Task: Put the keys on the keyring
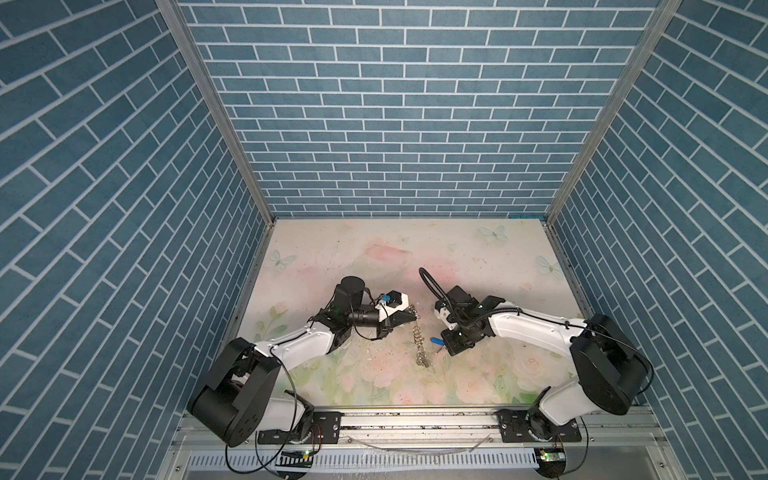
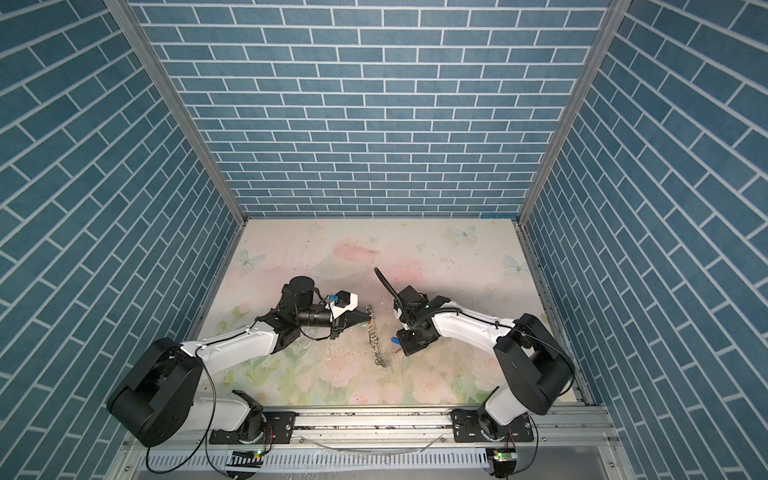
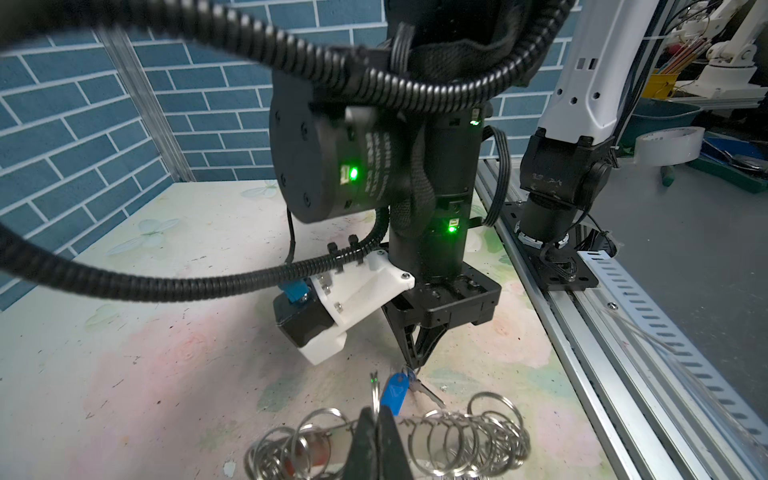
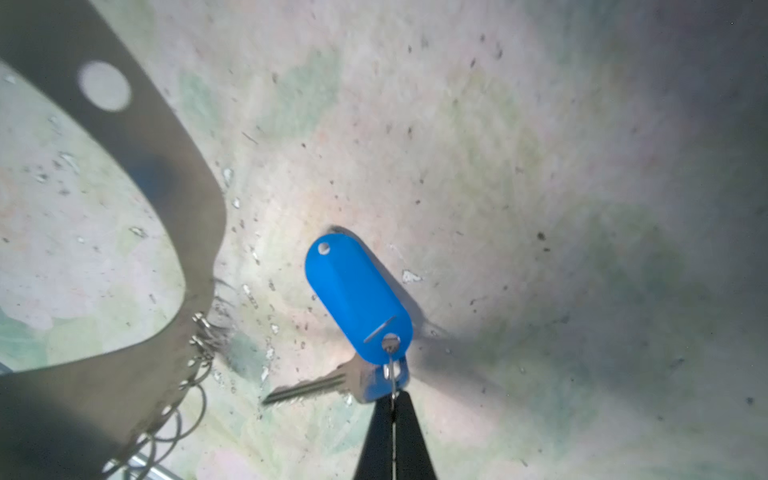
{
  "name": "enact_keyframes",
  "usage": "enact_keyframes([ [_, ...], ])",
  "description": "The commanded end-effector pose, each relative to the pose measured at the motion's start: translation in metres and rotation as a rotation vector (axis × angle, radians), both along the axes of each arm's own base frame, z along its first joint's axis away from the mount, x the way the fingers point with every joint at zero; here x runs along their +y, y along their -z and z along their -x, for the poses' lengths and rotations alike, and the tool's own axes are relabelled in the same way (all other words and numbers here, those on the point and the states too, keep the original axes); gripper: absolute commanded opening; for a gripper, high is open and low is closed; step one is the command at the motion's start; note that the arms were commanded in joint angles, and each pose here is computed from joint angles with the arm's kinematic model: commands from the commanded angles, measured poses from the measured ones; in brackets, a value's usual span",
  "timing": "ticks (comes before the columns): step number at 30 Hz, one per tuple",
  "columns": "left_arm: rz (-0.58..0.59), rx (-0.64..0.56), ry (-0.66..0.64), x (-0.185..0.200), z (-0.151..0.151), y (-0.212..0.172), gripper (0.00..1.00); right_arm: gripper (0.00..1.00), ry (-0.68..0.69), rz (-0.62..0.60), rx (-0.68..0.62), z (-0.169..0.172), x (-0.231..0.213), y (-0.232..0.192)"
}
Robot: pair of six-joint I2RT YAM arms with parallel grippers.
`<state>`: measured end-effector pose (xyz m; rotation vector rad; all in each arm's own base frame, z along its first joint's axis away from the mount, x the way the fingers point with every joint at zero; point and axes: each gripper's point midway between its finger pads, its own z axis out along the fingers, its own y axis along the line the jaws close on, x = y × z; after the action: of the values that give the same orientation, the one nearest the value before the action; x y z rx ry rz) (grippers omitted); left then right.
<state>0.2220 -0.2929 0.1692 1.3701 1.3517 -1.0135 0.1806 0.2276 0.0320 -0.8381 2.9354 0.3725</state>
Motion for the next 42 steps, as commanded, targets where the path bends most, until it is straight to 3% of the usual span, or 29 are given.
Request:
enact_keyframes([
  [1,0.026,-0.042,0.016,0.001,0.002,-0.012,0.00,0.00,-0.016,0.048,0.065,0.007,-0.006,-0.006],
  [10,0.024,-0.039,0.017,0.001,0.002,-0.011,0.00,0.00,-0.026,0.039,0.040,-0.006,0.000,-0.008],
  [21,0.023,-0.039,0.015,0.001,0.002,-0.011,0.00,0.21,-0.005,-0.025,-0.020,-0.012,0.005,-0.016],
  [42,0.025,-0.038,0.014,0.001,0.001,-0.011,0.00,0.20,0.072,-0.241,-0.254,-0.007,-0.002,-0.003],
])
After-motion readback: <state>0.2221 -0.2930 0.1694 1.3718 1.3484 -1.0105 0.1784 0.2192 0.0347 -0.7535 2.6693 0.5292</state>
